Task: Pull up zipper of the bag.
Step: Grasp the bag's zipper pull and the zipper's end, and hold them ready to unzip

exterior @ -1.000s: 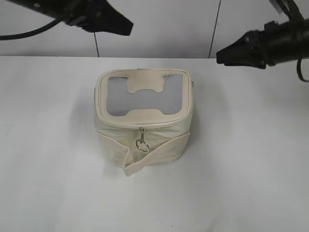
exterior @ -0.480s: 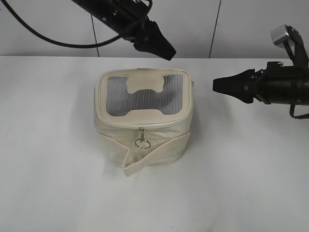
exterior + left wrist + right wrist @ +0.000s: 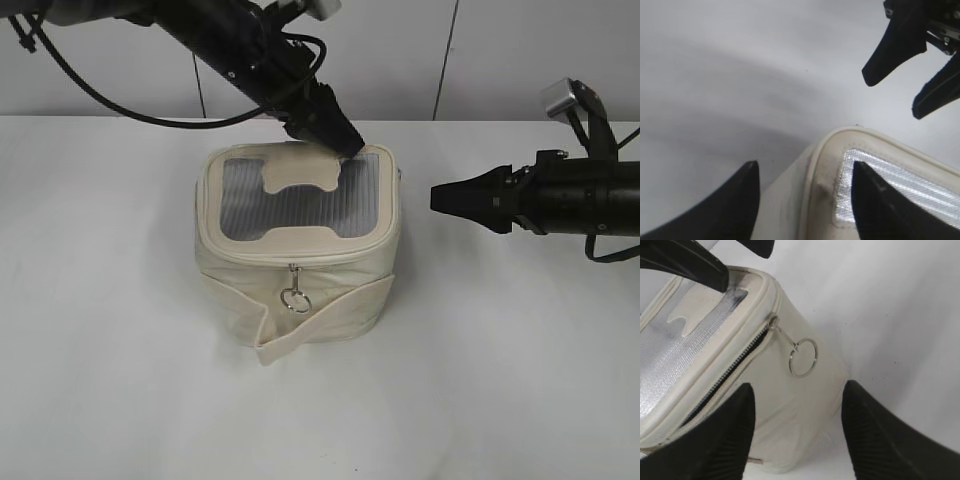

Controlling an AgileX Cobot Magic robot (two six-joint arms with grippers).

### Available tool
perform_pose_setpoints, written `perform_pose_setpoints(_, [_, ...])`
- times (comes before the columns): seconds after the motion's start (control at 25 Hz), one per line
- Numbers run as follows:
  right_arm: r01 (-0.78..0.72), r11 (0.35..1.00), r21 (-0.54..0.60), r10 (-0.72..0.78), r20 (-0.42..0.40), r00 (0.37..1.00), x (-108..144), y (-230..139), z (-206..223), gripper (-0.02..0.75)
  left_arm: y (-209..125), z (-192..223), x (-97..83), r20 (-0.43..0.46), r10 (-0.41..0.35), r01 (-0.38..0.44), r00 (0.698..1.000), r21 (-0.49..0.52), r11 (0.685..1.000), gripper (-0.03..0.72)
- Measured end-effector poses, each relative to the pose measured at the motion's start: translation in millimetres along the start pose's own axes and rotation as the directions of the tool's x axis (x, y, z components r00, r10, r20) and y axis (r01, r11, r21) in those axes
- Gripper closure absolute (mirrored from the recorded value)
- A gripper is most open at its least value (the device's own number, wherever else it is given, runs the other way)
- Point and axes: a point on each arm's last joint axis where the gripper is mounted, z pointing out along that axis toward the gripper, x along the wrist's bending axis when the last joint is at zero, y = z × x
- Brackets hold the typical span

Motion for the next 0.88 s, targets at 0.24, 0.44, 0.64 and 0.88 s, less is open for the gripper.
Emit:
perform_pose_setpoints(0.24, [0.003, 1.0, 0.007, -0.003, -0.003, 1.0, -0.8, -2.4, 1.5, 0.297, -9.4, 12.4, 6.8, 0.012, -0.041, 0.04, 0.999, 0.019, 0.999, 0.299])
perform_pose_setpoints(0.44, [0.08, 0.997, 0.007, -0.08, -0.003, 0.997, -0.8, -2.4, 1.5, 0.297, -9.5, 12.8, 4.8, 0.025, -0.041, 0.04, 0.999, 0.031, 0.999, 0.631])
perform_pose_setpoints(0.64, [0.162, 0.987, 0.008, -0.162, -0.004, 0.987, -1.2, -3.0, 2.0, 0.297, -9.7, 12.8, 4.8, 0.024, -0.046, 0.046, 0.999, 0.034, 0.998, 0.652])
perform_pose_setpoints(0.88, [0.193, 0.981, 0.031, -0.193, -0.01, 0.981, -9.2, -8.7, 10.8, 0.297, -9.2, 12.3, 5.0, 0.021, -0.043, 0.042, 0.999, 0.034, 0.999, 0.652])
